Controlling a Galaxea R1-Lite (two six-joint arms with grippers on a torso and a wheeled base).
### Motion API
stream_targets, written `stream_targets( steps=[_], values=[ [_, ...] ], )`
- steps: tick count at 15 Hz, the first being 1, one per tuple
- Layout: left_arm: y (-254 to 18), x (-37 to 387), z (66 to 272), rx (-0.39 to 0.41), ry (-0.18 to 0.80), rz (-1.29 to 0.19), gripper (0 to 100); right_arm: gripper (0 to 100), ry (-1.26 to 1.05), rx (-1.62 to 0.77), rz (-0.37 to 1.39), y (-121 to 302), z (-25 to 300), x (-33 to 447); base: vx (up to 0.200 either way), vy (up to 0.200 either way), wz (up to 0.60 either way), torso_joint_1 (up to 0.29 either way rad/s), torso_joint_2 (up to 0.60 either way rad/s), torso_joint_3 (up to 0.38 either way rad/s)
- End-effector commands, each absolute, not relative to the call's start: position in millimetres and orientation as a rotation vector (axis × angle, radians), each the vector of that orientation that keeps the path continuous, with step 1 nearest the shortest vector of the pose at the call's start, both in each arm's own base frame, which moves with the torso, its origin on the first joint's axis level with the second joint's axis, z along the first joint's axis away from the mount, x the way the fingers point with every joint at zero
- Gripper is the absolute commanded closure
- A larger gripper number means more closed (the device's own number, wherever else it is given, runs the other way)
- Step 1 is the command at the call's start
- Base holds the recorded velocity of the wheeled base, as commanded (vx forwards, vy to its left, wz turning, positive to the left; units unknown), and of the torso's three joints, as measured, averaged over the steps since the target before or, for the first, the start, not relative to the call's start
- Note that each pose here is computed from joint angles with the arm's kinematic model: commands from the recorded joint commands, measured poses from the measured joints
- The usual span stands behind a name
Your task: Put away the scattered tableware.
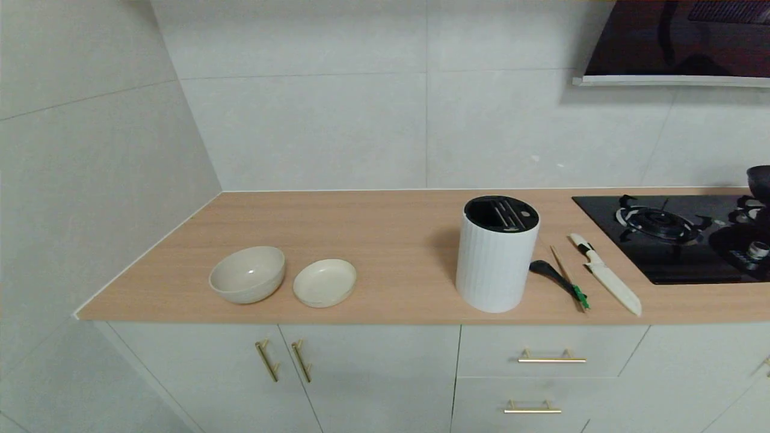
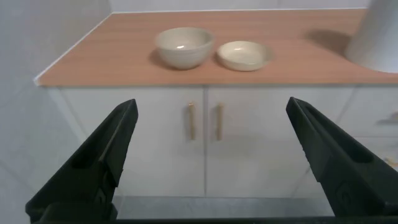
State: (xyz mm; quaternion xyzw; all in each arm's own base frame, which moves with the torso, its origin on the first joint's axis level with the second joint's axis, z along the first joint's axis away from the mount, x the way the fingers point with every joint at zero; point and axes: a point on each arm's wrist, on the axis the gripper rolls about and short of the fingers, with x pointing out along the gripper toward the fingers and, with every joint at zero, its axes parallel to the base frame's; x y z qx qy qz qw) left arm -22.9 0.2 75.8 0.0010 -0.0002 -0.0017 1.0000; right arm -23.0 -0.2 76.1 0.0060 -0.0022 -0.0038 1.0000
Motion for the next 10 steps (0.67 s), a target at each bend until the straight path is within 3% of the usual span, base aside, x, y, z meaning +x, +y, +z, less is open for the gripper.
stream_targets(
  steps=[1, 10],
  values=[
    [0.2, -22.9, 75.7, 0.002, 0.0, -0.003, 0, 0, -0.003, 0.012, -0.009, -0.2, 76.1, -22.9, 0.0, 0.2, 0.0, 0.012, 0.0, -0.002],
    [0.2, -22.9, 75.7, 0.002, 0.0, -0.003, 0, 0, -0.003, 0.012, -0.008, -0.2, 76.1, -22.9, 0.0, 0.2, 0.0, 0.004, 0.0, 0.001]
  ],
)
